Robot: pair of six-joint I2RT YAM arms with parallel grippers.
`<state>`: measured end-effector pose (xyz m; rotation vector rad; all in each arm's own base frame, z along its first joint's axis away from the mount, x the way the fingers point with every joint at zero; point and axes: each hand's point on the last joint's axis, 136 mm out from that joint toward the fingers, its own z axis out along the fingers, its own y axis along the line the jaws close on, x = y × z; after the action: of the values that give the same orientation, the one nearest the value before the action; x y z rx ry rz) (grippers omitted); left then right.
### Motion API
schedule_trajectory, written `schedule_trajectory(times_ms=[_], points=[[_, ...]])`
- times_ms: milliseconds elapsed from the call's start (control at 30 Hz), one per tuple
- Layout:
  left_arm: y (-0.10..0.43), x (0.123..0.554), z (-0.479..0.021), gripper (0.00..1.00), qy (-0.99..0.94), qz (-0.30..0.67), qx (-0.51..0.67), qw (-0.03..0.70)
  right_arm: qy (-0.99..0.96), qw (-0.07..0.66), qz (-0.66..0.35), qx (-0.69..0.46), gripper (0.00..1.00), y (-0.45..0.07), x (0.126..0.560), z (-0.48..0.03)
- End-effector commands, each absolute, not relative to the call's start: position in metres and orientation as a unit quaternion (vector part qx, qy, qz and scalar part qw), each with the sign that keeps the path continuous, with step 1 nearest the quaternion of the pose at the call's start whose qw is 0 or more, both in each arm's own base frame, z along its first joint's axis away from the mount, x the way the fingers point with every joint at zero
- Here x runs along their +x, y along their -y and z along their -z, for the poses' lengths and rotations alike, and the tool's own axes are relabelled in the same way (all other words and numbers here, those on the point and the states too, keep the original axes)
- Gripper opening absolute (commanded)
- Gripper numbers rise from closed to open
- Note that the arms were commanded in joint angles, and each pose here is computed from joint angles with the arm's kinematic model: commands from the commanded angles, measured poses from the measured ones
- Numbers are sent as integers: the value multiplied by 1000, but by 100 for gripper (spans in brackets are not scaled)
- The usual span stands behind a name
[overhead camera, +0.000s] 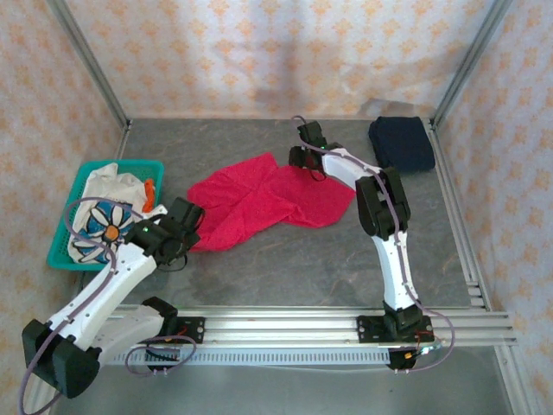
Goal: Fold and stack the t-shirts
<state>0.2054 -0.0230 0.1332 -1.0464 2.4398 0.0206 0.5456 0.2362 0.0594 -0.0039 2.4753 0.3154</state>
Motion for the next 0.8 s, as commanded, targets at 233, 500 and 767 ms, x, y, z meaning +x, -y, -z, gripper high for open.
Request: schedule_trajectory(times_ms=[233,500,767], points=[[27,208,-125,0,-899,-16,-376,226,-947,275,-162,-28,10,-260,537,-58],[24,208,-130,0,-895,-14,-377,238,-925,340,-169,-6,0,-226,531,-133],[28,216,-133,0,-900,-18,-366,236,-902,402,-154,43,0,-153,455,-182]])
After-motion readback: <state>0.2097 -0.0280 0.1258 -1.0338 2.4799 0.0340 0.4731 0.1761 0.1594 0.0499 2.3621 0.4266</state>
